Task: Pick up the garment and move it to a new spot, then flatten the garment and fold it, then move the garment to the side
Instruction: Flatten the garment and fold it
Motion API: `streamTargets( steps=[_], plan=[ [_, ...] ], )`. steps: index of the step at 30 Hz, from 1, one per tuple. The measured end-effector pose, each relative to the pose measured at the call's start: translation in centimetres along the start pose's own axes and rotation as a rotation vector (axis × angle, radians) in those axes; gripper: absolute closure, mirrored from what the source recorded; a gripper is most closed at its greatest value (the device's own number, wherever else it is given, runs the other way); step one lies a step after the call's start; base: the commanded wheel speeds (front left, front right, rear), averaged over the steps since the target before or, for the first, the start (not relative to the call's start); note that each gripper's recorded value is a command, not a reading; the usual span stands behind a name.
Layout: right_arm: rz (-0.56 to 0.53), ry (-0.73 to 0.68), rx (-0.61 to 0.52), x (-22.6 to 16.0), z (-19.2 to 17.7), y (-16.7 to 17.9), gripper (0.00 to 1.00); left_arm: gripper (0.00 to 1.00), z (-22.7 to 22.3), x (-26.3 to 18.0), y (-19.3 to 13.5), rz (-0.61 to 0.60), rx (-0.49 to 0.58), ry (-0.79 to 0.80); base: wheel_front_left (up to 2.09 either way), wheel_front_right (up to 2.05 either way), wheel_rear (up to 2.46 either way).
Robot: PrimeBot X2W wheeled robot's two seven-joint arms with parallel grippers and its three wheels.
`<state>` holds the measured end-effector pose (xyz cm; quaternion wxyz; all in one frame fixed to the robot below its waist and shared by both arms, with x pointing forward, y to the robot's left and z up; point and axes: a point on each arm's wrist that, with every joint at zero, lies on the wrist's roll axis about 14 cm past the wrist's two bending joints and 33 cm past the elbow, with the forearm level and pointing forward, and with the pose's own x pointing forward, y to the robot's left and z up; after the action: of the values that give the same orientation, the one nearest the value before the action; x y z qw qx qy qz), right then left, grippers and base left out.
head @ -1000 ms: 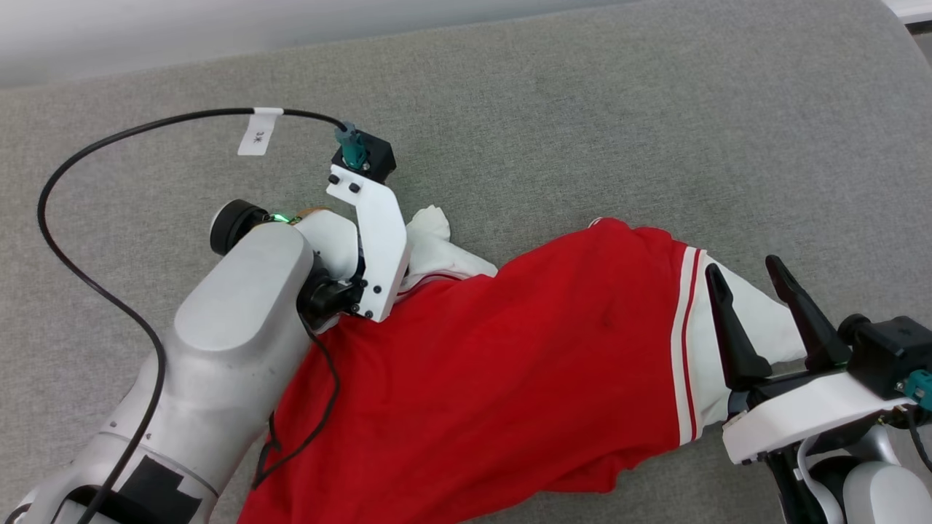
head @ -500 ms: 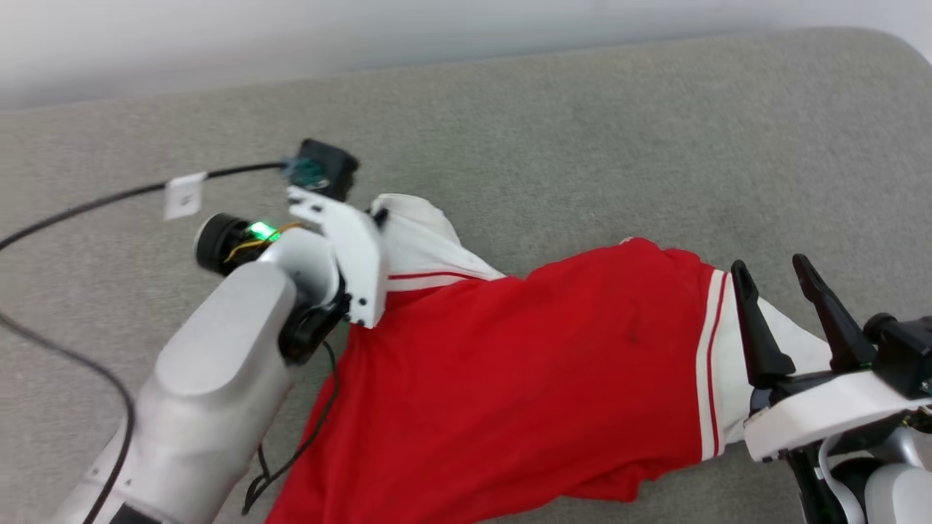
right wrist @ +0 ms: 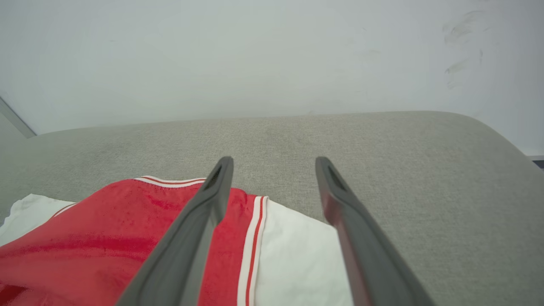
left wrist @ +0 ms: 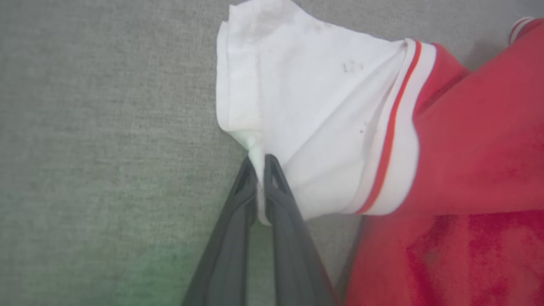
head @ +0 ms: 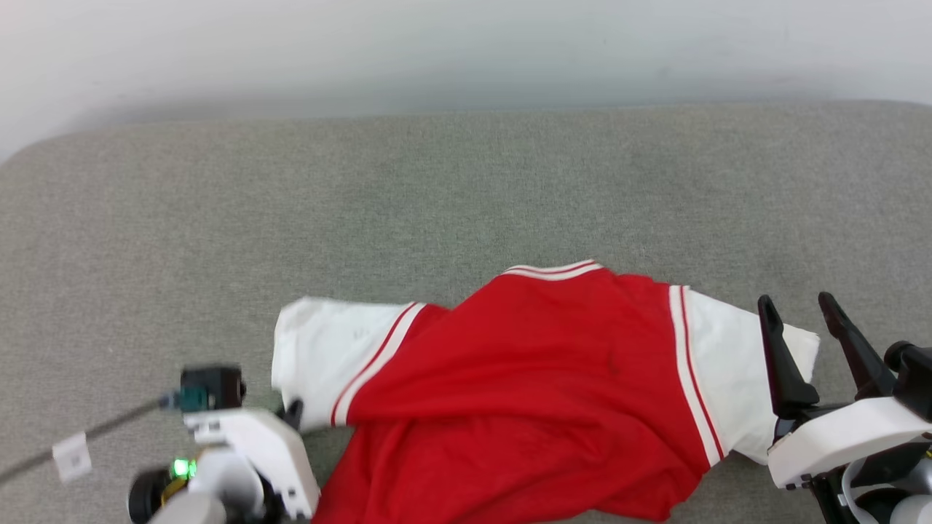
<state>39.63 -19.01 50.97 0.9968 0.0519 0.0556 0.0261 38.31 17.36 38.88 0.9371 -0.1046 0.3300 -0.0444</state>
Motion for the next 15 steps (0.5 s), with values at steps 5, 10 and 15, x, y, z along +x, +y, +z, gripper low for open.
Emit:
streamTargets(
  steps=[5, 10, 15],
  plan=[
    [-0.006, 0.005, 0.000, -0.7, 0.1, -0.2, 0.00, 0.70, -3.1, -1.9, -1.0, -0.017, -0.091, 0.038, 0.00, 0.00, 0.00],
    [-0.018, 0.002, 0.000, -1.4, 0.4, -0.5, 0.00, 0.00, -0.7, -2.9, -1.1, -0.014, -0.053, -0.102, 0.00, 0.00, 0.00],
    [-0.024, -0.006, 0.001, -2.1, 1.0, -0.7, 0.00, 0.00, 5.2, -4.4, -1.6, -0.014, 0.019, -0.377, 0.00, 0.00, 0.00]
  ],
)
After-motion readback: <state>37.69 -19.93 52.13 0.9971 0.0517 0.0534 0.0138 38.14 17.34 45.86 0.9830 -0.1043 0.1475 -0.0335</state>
